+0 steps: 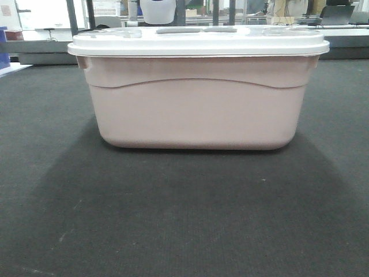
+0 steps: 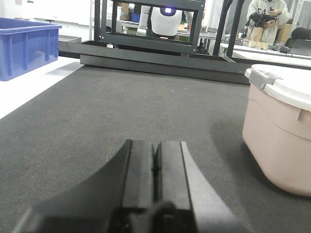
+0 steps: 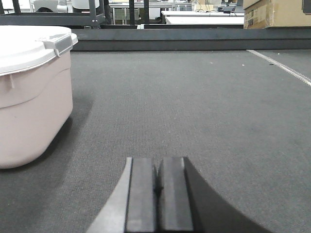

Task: Grab white bin and place on right shelf
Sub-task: 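Move both grippers toward the short ends of the pink bin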

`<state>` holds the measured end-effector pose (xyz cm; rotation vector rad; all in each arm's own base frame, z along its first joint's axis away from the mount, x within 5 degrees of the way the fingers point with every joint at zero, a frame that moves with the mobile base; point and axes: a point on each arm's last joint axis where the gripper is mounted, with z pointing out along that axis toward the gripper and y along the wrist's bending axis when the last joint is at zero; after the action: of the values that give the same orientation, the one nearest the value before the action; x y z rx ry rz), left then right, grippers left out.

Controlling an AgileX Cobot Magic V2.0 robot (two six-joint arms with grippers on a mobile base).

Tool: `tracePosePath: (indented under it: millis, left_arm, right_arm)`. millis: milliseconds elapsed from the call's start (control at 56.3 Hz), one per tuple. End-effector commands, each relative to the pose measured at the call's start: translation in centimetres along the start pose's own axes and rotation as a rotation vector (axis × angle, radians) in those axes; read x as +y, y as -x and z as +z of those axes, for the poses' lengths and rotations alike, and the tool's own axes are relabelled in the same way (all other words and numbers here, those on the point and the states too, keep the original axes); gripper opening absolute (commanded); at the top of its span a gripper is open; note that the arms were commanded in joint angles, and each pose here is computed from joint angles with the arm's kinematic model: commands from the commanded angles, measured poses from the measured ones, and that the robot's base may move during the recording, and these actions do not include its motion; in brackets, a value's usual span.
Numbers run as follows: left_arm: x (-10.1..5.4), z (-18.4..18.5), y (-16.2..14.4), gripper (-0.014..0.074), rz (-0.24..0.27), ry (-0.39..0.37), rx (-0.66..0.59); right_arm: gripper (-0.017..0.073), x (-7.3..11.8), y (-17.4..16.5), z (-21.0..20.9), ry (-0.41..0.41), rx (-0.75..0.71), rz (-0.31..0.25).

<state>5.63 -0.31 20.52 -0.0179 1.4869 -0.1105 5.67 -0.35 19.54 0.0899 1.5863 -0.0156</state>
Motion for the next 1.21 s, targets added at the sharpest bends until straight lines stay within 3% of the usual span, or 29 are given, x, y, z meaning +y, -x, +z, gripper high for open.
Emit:
tracePosePath:
  millis: [0, 1013, 1191]
  left_arm:
    - [0.0, -0.1, 0.7, -0.0118, -0.007, -0.008, -0.093]
    - [0.0, -0.1, 0.7, -0.0117, -0.007, -0.008, -0.103]
    - [0.1, -0.1, 1.1, -0.0117, -0.071, -0.003, -0.144]
  right_arm:
    - [0.0078, 0.0, 1.7, -0.3, -0.005, -0.126, 0.001]
    - [0.0078, 0.0, 2.2, -0.4, -0.008, -0.186, 0.001]
    - [0.0078, 0.0, 2.7, -0.5, -0.010, -0.236, 0.002]
